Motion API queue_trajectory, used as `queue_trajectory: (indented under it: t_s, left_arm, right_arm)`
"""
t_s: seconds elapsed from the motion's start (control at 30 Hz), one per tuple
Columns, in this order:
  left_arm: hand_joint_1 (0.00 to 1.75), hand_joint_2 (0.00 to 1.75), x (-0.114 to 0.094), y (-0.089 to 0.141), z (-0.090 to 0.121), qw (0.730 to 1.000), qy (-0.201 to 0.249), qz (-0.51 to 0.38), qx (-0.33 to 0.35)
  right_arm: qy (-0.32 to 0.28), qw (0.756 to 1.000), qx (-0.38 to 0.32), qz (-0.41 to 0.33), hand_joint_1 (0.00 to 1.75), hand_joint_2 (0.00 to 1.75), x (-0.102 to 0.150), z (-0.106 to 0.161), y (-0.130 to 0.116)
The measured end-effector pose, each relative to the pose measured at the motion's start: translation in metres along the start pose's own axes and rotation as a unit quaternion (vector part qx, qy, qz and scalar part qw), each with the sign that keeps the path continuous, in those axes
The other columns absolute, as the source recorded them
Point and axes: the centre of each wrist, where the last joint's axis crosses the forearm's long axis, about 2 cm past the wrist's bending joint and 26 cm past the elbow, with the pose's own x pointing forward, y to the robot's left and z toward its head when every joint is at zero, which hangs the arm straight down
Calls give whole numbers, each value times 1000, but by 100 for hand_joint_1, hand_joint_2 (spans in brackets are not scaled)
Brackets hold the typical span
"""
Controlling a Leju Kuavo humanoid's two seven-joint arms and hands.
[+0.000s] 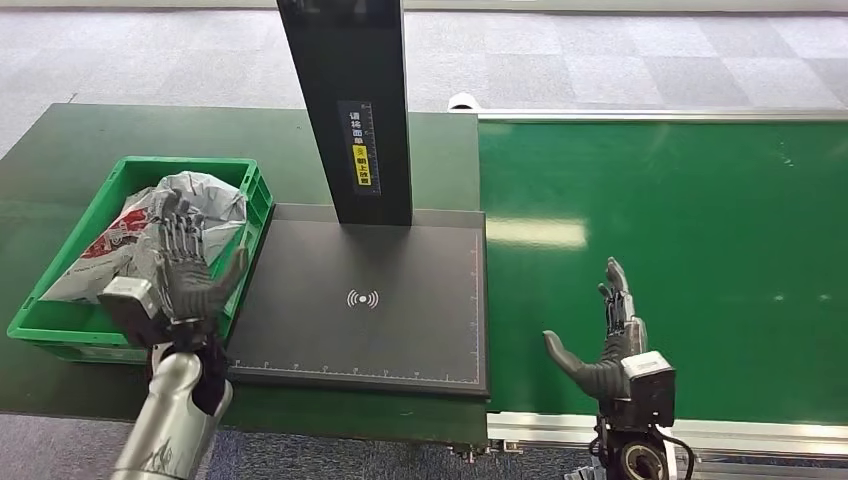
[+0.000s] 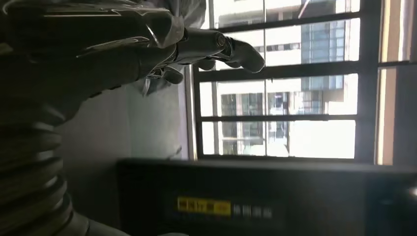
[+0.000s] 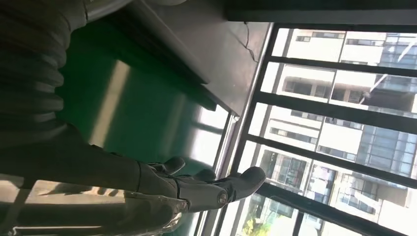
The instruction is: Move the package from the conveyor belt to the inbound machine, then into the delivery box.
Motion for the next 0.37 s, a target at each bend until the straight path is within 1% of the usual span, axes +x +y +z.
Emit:
queue_trajectory:
  t_s: [0.1, 0.17, 0.27, 0.37]
  left_arm:
    - [0, 175, 17, -31, 38, 996, 10, 74, -43]
    - [0, 175, 26, -44, 54, 992, 19, 109, -66]
    - [0, 175, 34, -53, 65, 988, 22, 129, -85]
    - [0, 175, 35, -57, 74, 985, 35, 136, -104]
  right_arm:
    - [13, 1000, 6, 22, 0, 175, -18, 8, 10]
    - [24, 999, 12, 27, 0, 175, -25, 11, 16]
    - [40, 999, 21, 30, 0, 175, -32, 14, 22]
    - [52, 997, 27, 45, 0, 175, -36, 16, 27]
